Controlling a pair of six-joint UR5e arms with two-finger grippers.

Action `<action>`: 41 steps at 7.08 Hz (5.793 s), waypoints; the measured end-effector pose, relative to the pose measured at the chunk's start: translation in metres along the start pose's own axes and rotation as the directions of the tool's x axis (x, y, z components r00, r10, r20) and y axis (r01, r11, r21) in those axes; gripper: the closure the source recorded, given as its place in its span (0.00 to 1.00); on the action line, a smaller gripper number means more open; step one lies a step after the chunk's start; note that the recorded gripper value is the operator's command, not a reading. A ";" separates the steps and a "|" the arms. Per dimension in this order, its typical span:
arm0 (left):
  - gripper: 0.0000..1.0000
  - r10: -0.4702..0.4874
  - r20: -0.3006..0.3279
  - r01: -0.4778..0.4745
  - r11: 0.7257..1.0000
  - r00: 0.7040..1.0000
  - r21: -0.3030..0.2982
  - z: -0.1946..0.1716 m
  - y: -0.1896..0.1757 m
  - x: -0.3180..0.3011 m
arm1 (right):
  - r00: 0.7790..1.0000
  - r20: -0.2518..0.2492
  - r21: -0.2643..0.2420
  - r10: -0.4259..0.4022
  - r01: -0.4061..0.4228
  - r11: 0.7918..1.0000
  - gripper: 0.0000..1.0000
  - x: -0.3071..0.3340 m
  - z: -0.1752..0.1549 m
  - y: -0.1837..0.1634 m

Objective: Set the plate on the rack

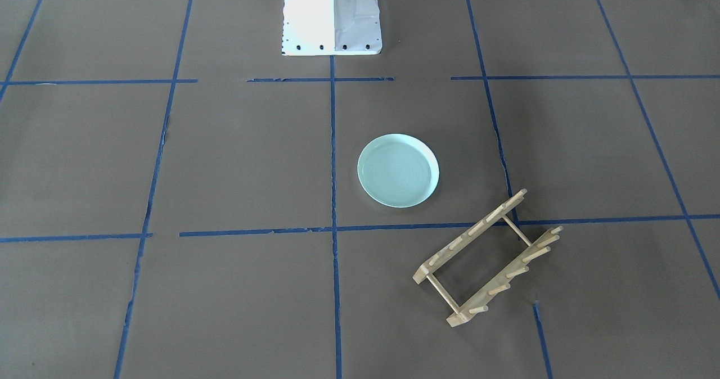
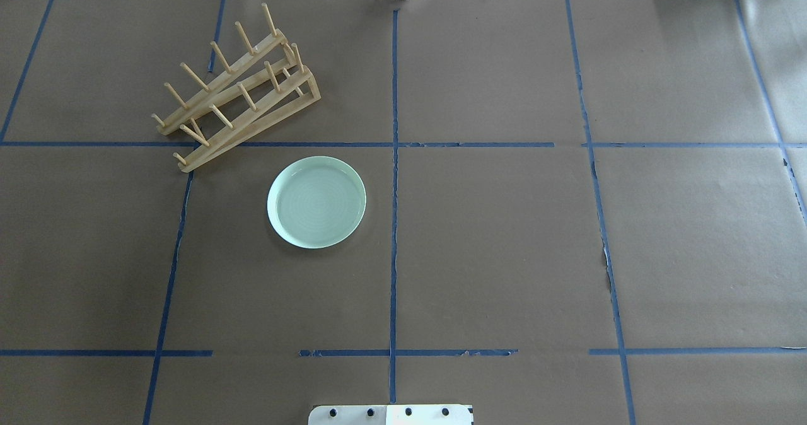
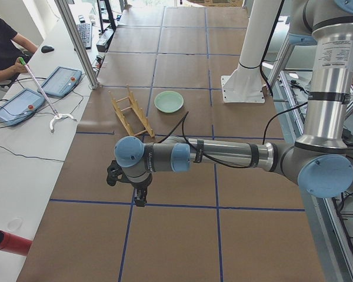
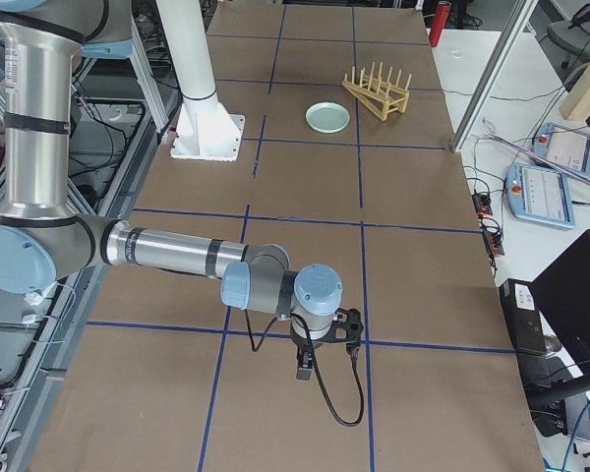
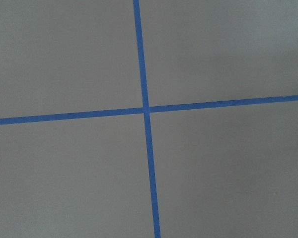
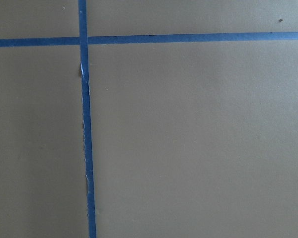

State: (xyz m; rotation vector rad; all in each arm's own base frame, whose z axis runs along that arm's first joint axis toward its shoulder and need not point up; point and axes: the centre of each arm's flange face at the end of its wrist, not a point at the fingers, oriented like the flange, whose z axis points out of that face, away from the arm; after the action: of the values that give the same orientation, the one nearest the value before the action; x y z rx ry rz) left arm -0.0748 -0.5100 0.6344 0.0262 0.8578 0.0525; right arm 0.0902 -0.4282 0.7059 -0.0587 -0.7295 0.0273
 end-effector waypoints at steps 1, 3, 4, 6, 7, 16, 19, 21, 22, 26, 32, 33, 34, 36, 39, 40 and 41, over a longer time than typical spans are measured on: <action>0.00 -0.006 0.003 0.006 1.000 1.000 0.005 -0.003 0.000 -0.003 | 1.000 0.000 0.000 0.000 0.000 1.000 0.00 0.000 0.000 0.000; 0.00 0.011 0.017 -0.011 0.999 1.000 0.044 -0.025 0.000 0.012 | 1.000 0.000 0.000 0.000 0.000 1.000 0.00 0.000 0.000 0.000; 0.00 0.008 0.024 -0.009 0.999 1.000 0.049 -0.026 0.010 0.011 | 1.000 0.000 0.000 0.000 0.000 1.000 0.00 0.000 0.000 0.000; 0.00 -0.003 0.047 0.000 0.997 0.999 0.074 -0.023 0.034 -0.004 | 1.000 0.000 0.000 0.000 0.000 1.000 0.00 0.000 0.000 0.000; 0.00 -0.034 0.045 0.028 0.992 0.998 0.127 -0.034 0.031 0.009 | 1.000 0.000 0.000 0.000 0.000 1.000 0.00 0.000 0.000 0.000; 0.00 -0.487 -0.169 0.498 0.867 0.857 0.028 0.103 -0.030 0.510 | 1.000 0.000 0.000 0.000 0.000 1.000 0.00 0.000 0.000 0.000; 0.00 -0.454 -0.103 0.455 0.890 0.885 -0.015 0.149 -0.049 0.662 | 1.000 0.000 0.000 0.000 0.000 1.000 0.00 0.000 0.000 0.000; 0.02 -0.453 -0.056 0.454 0.891 0.890 0.003 0.178 -0.061 0.696 | 1.000 0.000 0.000 0.000 0.000 1.000 0.00 0.000 0.000 0.000; 0.02 -0.447 -0.044 0.447 0.895 0.894 -0.005 0.189 -0.061 0.712 | 1.000 0.000 0.000 0.000 0.000 1.000 0.00 0.000 0.000 0.000; 0.15 -0.445 0.019 0.445 0.895 0.895 -0.002 0.232 -0.074 0.748 | 1.000 0.000 -0.001 0.001 -0.001 1.000 0.00 0.000 0.000 0.001; 1.00 -0.437 0.051 0.438 0.899 0.898 0.000 0.256 -0.066 0.751 | 1.000 0.000 0.000 0.000 0.000 1.000 0.00 0.000 0.000 0.000; 1.00 -0.438 0.050 0.439 0.899 0.898 -0.001 0.254 -0.067 0.751 | 1.000 0.000 0.000 0.000 0.000 1.000 0.00 0.000 0.000 0.000; 1.00 -0.444 0.044 0.444 0.896 0.895 0.002 0.248 -0.072 0.749 | 1.000 0.000 0.000 0.000 0.000 1.000 0.00 0.000 0.000 0.000; 1.00 -0.459 -0.016 0.459 0.888 0.888 0.016 0.206 -0.088 0.747 | 1.000 0.000 0.000 0.000 0.000 1.000 0.00 0.000 0.000 0.000; 1.00 -0.484 -0.258 0.510 0.859 0.836 0.041 0.054 -0.101 0.726 | 1.000 0.000 0.000 0.000 0.000 1.000 0.00 0.000 0.000 0.000; 1.00 -0.486 -0.353 0.536 0.842 0.799 0.053 0.012 -0.094 0.714 | 1.000 0.000 0.000 0.000 0.000 1.000 0.00 0.000 0.000 0.000; 1.00 -0.483 -0.453 0.569 0.820 0.749 0.066 -0.025 -0.098 0.695 | 1.000 0.000 0.000 0.000 0.000 1.000 0.00 0.000 0.000 0.000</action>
State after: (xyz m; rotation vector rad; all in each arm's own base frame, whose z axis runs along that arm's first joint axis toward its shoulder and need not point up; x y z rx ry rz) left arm 0.3638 -0.5680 0.0891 -0.0429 1.2758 -0.5925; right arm 0.0902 -0.4280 0.7060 -0.0590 -0.7295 0.0275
